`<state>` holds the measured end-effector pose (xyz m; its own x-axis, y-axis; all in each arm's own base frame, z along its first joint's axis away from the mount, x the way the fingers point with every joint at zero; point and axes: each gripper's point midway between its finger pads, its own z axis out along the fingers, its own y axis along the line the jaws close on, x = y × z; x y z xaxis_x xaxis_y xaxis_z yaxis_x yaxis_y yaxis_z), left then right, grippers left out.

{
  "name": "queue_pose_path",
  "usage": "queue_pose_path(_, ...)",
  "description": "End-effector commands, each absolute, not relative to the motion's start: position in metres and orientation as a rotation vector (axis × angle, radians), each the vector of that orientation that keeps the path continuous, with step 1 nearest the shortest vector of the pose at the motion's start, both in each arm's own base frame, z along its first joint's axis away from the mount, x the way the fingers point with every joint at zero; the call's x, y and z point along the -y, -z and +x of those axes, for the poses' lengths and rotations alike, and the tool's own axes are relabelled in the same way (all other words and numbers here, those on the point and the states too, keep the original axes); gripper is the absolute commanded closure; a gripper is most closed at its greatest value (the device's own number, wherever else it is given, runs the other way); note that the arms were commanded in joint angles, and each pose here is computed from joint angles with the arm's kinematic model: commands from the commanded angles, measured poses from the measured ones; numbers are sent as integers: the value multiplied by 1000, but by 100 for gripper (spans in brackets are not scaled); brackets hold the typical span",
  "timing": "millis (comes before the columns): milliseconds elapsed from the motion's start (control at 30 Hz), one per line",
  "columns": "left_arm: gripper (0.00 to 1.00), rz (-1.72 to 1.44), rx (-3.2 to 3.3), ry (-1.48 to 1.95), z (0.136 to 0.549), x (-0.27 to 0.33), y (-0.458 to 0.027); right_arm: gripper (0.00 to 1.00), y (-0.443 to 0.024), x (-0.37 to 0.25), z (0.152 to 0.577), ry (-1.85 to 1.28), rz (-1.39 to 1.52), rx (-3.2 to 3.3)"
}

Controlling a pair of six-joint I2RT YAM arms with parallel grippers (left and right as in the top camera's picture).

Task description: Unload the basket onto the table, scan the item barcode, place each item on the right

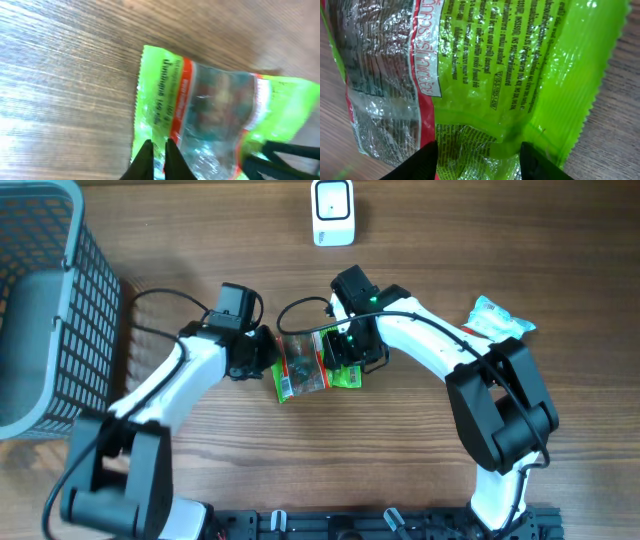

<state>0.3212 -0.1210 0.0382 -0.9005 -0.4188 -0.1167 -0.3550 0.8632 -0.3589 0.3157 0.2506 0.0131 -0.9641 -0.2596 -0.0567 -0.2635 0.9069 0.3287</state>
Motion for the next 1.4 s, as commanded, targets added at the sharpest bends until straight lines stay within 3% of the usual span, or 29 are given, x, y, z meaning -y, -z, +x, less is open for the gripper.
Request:
queue_pose_path(0, 96, -567, -2867, 522, 314, 130, -41, 45, -21, -251, 315, -550, -374, -3052)
queue_pose_path(233, 96, -517, -2940, 473, 303, 143, -15, 48, -24, -254, 313, -584, -390, -3049)
queue_pose_path(467, 92, -552, -2952, 308, 305, 124, 6, 39, -48, -242, 328, -613, -348, -2982)
queue_pose_path(733, 90, -574, -2966, 302, 301, 127, 24, 38, -48, -242, 326, -630, -341, -2991)
queue_pose_path(833, 89, -584, -2986, 293, 299, 127, 33, 30, -43, -241, 324, -630, -308, -3001)
queue_pose_path(1033, 88, -583, -2991, 289, 298, 128, 34, 26, -20, -227, 320, -537, -184, -3029)
queue_pose_path(1367, 86, -582, -2987, 292, 299, 128, 34, 25, 1, -255, 307, -732, -90, -2978)
